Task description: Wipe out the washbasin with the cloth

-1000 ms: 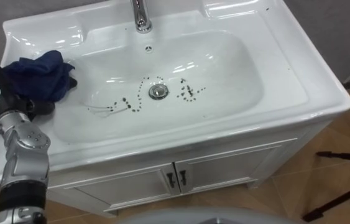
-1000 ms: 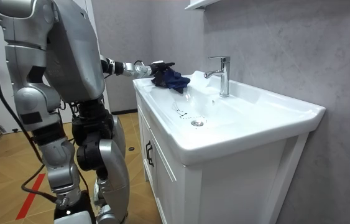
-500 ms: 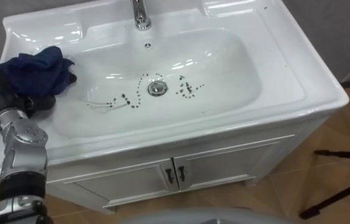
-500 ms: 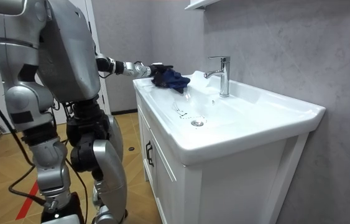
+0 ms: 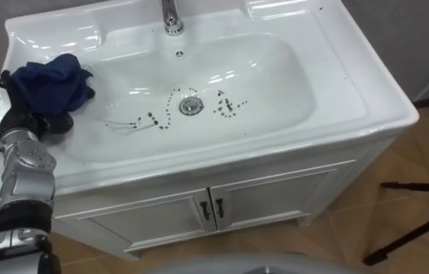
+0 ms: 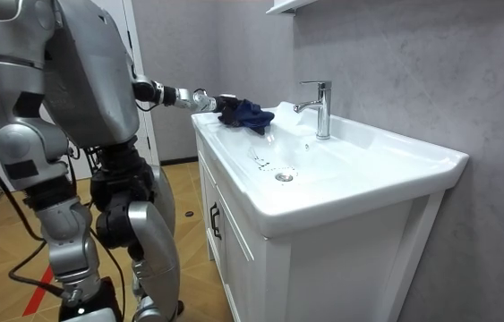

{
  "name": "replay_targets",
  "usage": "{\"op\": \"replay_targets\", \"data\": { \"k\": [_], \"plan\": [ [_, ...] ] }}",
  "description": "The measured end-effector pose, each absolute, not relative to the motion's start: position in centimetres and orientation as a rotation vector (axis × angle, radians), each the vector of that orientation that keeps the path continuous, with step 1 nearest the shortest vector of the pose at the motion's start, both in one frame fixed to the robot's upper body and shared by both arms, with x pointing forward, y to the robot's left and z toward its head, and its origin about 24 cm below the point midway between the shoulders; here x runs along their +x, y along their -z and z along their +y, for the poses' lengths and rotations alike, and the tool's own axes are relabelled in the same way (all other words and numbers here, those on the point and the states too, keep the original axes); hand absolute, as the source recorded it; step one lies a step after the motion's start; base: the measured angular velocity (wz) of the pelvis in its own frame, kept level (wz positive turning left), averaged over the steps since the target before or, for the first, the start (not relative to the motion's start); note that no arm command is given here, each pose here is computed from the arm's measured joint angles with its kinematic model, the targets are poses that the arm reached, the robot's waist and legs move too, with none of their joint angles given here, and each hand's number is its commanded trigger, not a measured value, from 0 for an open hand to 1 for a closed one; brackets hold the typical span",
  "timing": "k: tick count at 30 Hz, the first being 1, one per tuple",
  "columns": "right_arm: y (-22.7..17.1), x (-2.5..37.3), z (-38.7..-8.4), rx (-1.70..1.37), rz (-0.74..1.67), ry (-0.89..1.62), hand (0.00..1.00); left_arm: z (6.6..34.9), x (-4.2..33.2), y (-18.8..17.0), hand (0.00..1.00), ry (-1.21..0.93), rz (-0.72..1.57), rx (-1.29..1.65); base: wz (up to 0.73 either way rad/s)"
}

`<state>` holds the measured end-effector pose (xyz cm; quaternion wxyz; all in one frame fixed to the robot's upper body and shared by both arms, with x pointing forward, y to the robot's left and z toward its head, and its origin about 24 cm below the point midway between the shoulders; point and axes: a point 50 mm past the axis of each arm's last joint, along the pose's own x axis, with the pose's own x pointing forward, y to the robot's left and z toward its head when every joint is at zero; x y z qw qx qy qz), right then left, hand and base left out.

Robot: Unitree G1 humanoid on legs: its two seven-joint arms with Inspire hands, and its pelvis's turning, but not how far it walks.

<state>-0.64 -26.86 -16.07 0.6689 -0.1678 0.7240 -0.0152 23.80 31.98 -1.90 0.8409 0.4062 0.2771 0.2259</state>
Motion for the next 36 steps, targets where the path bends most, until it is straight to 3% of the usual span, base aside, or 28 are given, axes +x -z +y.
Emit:
{"op": "replay_targets", "data": {
  "k": [14, 15, 16, 36],
  "plan": [
    [15.8, 0.2, -27.2, -0.411, 1.582, 0.031, 0.0, 30.6, 24.2, 2.3, 0.0, -0.381, 0.615, 1.112, -0.02],
    [15.8, 0.3, -27.2, -0.412, 1.578, 0.031, 0.0, 30.6, 24.2, 2.3, 0.53, -0.38, 0.616, 1.117, 0.0],
    [15.8, 0.4, -27.2, -0.414, 1.573, 0.033, 0.0, 30.6, 24.2, 2.2, 1.0, -0.378, 0.617, 1.13, 0.0],
    [15.4, 1.3, -27.7, -0.449, 1.566, 0.034, 0.0, 31.8, 23.9, 1.7, 1.0, -0.425, 0.654, 1.172, -0.07]
  ]
}}
